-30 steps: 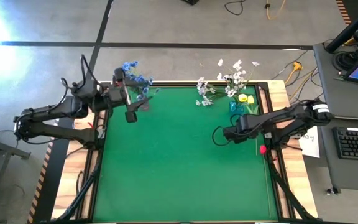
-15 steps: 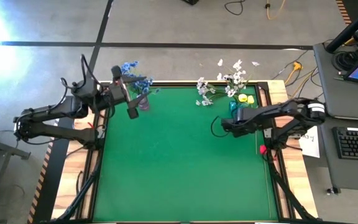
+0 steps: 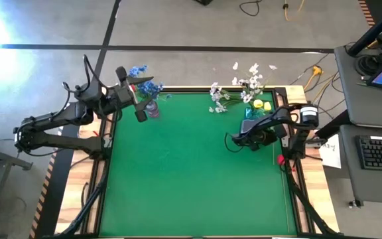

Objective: Sort flowers into vase by color
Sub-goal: Put the yellow tulip into the blue vase

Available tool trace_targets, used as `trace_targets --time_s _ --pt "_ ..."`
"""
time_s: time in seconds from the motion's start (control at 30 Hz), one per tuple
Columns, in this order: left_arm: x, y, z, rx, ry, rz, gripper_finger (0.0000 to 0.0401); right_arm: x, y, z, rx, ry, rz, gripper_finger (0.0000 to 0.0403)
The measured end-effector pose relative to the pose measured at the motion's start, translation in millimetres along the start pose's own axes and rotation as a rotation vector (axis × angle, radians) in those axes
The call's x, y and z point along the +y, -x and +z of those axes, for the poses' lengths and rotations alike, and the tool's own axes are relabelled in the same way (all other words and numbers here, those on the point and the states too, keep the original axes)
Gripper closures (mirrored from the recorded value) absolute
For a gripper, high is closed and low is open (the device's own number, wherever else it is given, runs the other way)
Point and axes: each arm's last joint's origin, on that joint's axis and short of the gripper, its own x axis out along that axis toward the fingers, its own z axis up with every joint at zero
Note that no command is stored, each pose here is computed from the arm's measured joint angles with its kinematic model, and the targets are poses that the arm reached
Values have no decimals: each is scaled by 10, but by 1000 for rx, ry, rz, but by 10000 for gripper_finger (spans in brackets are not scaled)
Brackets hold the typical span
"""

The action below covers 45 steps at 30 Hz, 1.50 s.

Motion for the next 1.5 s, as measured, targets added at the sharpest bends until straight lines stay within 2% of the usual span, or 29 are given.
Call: trace_targets --time_s 0.13,0.3,0.4,0.5,0.73,0.93,1.17,1.33,1.5 --pt "0 -2 -2 1 0 0 172 81 -50 12 4 27 -31 391" --pt "0 -2 -2 1 0 0 172 87 -16 4 -17 40 -4 391" --pt "0 -2 -3 2 -1 0 172 60 9 3 -21 35 24 391" --pt "0 -3 -3 2 -1 0 172 45 82 18 -39 8 121 391" --pt "0 -3 -4 2 -1 0 172 -165 197 -6 -57 -20 195 391" --pt "1 -4 -4 3 -1 0 172 -347 182 -60 -8 -46 72 391" --pt "0 -4 -6 4 -1 0 172 -185 59 -71 28 -5 195 391" --pt "0 -4 -6 4 -1 0 172 -133 -22 -74 35 -17 178 391" --pt "0 -5 -7 4 -1 0 172 -77 -85 -78 28 -28 227 391"
